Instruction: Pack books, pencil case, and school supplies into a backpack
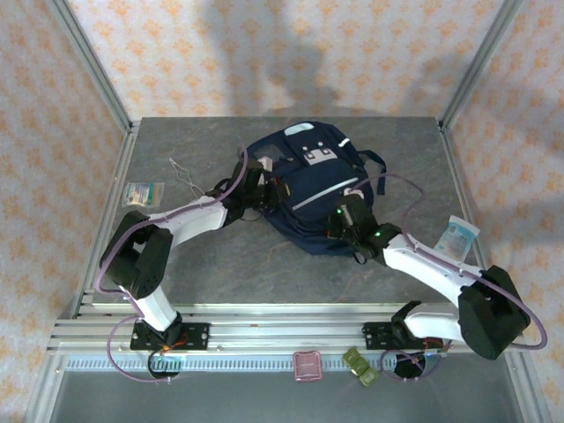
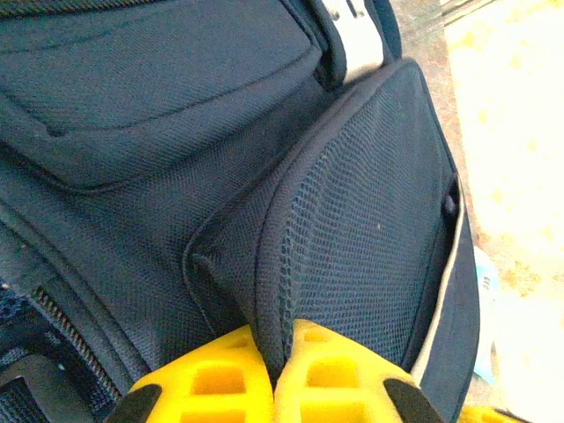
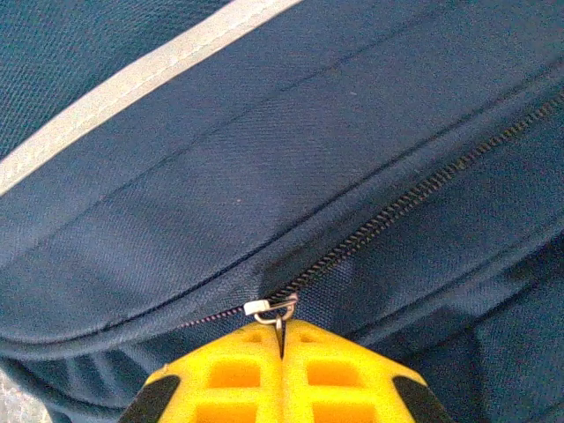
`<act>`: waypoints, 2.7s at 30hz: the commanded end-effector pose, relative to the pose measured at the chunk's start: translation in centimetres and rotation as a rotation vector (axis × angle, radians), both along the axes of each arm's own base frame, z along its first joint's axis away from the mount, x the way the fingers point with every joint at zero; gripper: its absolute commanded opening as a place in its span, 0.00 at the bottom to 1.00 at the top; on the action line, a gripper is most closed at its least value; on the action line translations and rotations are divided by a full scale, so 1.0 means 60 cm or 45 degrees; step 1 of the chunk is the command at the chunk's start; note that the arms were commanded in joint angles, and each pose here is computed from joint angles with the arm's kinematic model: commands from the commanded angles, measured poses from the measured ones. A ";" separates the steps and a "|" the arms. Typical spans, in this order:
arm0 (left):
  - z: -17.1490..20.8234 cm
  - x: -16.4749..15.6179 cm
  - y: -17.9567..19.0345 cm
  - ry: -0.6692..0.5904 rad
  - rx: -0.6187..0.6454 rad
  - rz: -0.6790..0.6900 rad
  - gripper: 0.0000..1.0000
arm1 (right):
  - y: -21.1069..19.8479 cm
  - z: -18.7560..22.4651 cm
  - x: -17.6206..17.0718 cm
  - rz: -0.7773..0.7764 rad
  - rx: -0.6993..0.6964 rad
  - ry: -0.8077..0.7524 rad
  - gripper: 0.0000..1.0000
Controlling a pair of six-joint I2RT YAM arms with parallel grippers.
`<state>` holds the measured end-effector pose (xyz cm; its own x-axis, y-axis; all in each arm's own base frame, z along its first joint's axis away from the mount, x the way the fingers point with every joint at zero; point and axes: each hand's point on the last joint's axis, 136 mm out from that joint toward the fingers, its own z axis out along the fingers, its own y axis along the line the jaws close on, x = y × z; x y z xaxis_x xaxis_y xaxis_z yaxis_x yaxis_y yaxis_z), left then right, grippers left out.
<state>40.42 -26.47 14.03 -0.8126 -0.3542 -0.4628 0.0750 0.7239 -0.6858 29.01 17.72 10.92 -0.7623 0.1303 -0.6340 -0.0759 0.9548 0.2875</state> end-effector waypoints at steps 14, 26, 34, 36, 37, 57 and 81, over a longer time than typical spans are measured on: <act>0.086 0.104 0.082 -0.217 0.133 0.126 0.41 | 0.227 0.030 0.010 0.337 0.273 0.007 0.00; 0.008 -0.084 0.117 -0.021 0.006 0.288 0.51 | 0.245 0.024 0.020 0.359 0.281 0.012 0.00; -0.029 -0.089 0.062 0.029 -0.079 0.251 0.51 | 0.248 0.019 0.018 0.365 0.297 0.019 0.00; -0.035 -0.077 0.061 0.022 -0.063 0.268 0.51 | 0.249 0.018 0.017 0.369 0.305 0.022 0.00; -0.036 -0.070 0.062 0.014 -0.048 0.279 0.51 | 0.250 0.018 0.017 0.371 0.308 0.022 0.00; -0.041 -0.003 0.141 -0.022 0.034 0.392 0.00 | 0.053 -0.035 -0.005 0.077 -0.025 0.073 0.00; -0.006 -0.005 0.113 -0.018 0.078 0.270 0.45 | 0.235 0.017 0.023 0.372 0.214 -0.014 0.00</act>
